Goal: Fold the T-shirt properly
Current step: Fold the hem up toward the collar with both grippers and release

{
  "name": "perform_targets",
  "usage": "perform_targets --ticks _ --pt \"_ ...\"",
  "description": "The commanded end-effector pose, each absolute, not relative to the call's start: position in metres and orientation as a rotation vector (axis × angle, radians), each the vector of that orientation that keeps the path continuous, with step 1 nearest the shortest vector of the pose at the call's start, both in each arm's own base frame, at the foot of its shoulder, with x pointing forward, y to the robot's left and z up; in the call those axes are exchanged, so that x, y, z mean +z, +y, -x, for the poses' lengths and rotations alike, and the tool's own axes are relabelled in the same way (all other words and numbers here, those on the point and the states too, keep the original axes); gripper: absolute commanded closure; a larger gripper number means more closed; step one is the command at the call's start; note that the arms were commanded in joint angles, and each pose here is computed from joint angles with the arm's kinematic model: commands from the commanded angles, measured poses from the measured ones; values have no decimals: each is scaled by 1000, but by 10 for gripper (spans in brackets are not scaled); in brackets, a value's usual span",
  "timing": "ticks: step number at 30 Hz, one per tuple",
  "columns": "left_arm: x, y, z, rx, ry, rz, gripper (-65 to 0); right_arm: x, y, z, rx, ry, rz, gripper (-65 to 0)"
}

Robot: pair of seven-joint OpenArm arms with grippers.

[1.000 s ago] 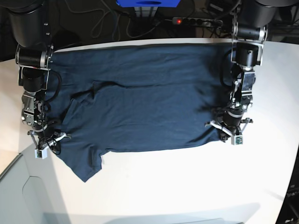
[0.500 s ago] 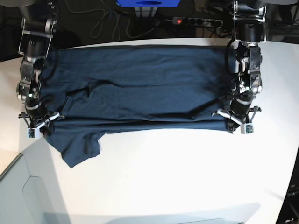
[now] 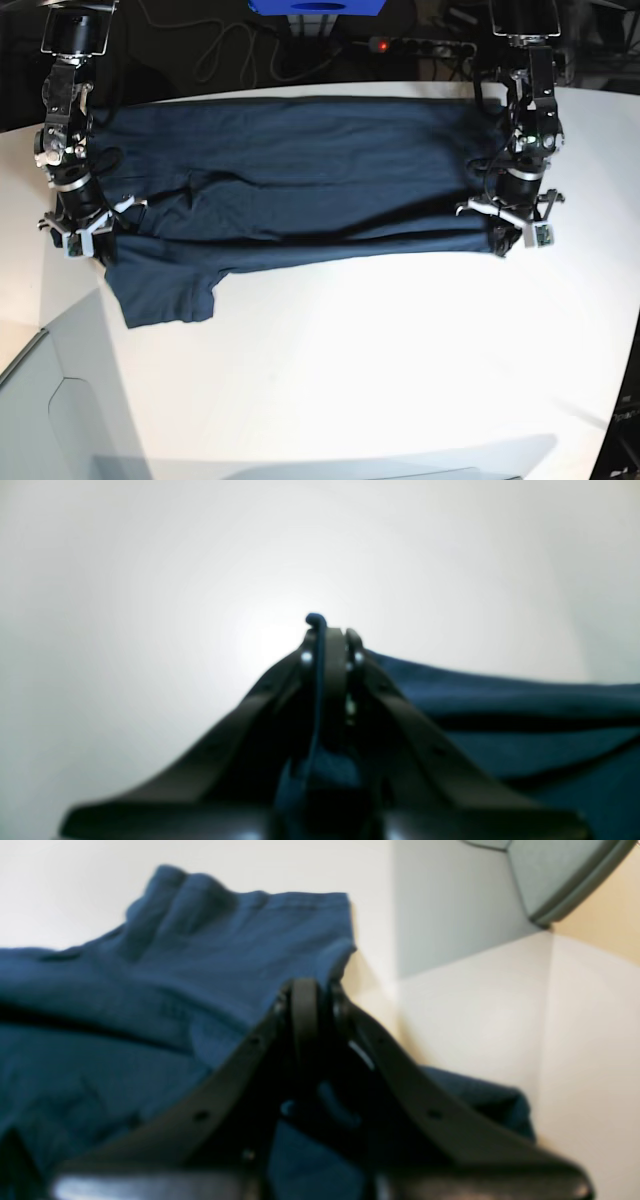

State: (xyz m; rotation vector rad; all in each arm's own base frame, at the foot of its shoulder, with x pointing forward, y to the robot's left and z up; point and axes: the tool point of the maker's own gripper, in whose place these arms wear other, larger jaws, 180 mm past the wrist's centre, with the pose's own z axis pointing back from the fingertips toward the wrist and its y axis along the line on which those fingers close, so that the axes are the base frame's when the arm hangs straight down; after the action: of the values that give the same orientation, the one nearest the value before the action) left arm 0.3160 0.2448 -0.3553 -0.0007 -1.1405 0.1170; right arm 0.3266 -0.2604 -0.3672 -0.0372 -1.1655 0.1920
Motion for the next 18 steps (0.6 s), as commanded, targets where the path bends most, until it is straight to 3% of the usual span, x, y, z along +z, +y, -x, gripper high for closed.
perform_targets --ticks 1,9,13,18 --pt "-339 249 -321 107 -1197 -13 0 -352 -265 -332 203 -1214 49 -1" --pt "-351 249 -311 108 -1161 -12 0 -375 -268 -322 207 -1070 55 -8" --pt "-353 248 -310 110 -1155 -9 -5 -378 -257 -319 256 -1045 7 -93" --pt "-356 241 -306 155 -1154 26 -184 -367 -270 -318 214 -1072 37 -245"
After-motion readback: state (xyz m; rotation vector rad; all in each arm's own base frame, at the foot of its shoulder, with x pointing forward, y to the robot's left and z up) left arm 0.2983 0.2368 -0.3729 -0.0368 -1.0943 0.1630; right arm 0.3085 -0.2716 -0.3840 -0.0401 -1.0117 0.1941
